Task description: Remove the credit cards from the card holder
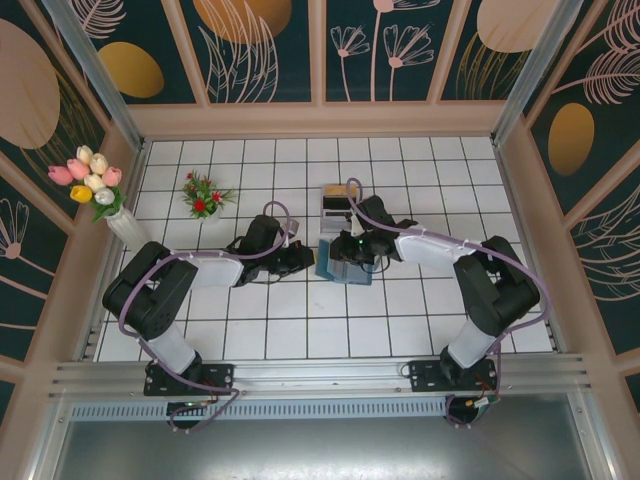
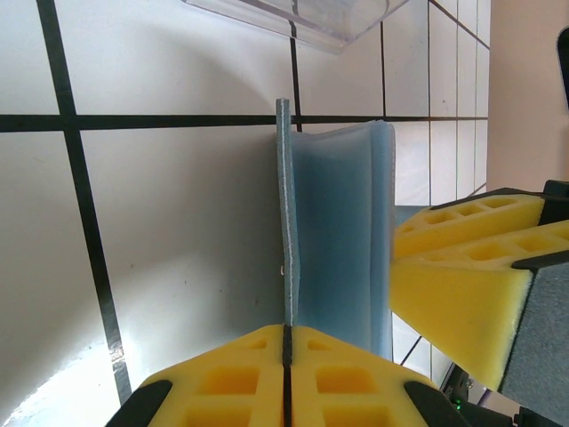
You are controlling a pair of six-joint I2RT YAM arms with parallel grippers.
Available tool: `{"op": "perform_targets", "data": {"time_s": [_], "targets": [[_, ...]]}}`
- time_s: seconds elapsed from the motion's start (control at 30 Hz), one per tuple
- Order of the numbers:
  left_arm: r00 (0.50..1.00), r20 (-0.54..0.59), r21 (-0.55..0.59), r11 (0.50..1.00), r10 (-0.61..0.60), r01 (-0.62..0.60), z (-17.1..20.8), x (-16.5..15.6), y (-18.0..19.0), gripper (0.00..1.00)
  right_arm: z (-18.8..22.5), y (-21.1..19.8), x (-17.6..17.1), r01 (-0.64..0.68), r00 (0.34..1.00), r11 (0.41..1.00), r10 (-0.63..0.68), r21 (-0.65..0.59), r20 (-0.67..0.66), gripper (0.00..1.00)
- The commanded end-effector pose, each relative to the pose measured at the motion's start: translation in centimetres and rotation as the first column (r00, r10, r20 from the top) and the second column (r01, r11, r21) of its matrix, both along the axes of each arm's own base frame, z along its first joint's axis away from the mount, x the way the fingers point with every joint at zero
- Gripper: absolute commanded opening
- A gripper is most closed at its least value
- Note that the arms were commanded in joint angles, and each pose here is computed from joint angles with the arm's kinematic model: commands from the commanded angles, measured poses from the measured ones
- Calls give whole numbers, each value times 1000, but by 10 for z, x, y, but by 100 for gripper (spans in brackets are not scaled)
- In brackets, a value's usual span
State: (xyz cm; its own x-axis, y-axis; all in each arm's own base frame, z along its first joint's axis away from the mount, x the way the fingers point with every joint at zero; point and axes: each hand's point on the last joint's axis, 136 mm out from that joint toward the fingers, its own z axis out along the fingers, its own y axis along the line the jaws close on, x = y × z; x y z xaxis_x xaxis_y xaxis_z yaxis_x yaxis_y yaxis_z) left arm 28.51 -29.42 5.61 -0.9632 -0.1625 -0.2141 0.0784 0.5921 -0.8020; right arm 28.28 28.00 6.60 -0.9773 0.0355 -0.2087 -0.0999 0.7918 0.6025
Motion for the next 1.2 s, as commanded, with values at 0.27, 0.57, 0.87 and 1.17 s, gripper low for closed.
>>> {"op": "perform_targets", "data": {"time_s": [0.27,0.57,0.87,1.17], "targets": [[1000,23,16,1000,-11,11,4,3,-2,10,-10,-46,4,89,996,957,-82,-277,37,29],[1000,25,18,1000,-11,11,5,6,-4,11,-2,-66,7,140,990,898,-119,-417,77,32],[999,34,13,1000,-9,8,11,9,-5,16,5,-78,7,177,984,860,-144,-478,105,31],[999,45,18,1000,-5,4,15,12,-5,22,12,-104,7,247,969,780,-193,-574,155,28]]}}
